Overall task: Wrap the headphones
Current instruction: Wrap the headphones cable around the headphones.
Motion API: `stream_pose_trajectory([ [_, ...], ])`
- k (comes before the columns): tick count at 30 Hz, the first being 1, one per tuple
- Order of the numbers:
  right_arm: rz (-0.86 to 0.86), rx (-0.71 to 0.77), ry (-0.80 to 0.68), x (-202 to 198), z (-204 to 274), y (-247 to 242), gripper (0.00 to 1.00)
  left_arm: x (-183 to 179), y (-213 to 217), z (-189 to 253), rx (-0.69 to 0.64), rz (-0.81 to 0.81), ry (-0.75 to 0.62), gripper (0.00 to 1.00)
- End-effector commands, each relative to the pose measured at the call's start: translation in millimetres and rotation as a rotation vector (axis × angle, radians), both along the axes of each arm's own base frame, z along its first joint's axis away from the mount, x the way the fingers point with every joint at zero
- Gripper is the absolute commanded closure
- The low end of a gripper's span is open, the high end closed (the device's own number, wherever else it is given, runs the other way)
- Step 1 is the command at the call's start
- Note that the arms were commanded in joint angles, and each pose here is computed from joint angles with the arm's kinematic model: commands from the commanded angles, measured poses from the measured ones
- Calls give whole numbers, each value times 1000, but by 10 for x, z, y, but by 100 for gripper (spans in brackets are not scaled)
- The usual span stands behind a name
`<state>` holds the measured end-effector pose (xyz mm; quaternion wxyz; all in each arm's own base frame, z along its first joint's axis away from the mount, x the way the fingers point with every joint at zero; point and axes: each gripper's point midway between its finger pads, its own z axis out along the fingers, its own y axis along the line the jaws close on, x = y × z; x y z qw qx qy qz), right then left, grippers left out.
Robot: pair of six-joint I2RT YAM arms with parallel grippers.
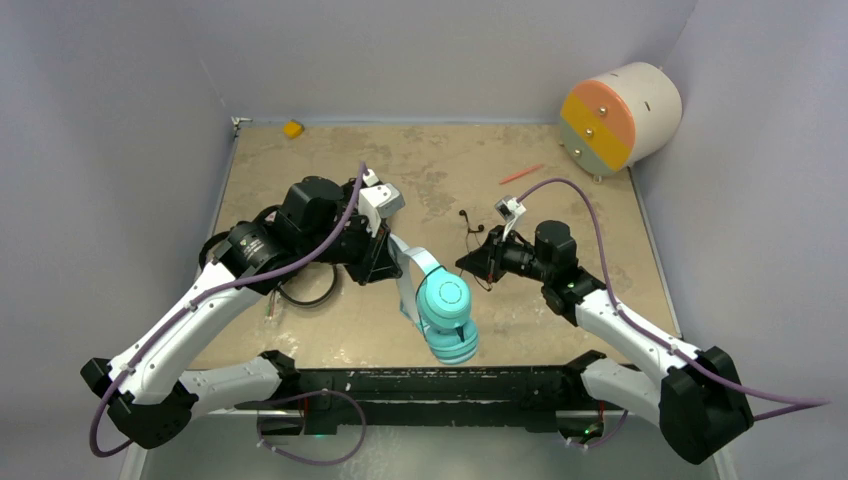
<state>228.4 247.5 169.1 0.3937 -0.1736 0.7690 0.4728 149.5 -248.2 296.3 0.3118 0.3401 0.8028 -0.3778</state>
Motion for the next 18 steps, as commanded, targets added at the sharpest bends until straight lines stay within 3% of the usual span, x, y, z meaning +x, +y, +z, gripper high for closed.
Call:
stream_pose_trajectory([
  [1, 79, -15, -94, -56, 252, 0, 97, -37, -20, -18, 12, -73, -68, 100],
  [7, 260, 42, -141, -318, 480, 98, 93, 264, -13, -136, 120, 48, -139, 100],
  [12, 341, 79, -89, -431, 420, 153, 89, 470, -100, 38, 47, 145, -187, 100],
  [18, 335, 45, 29, -466, 105, 135, 68, 643, -82, -26, 82, 241, -173, 100],
])
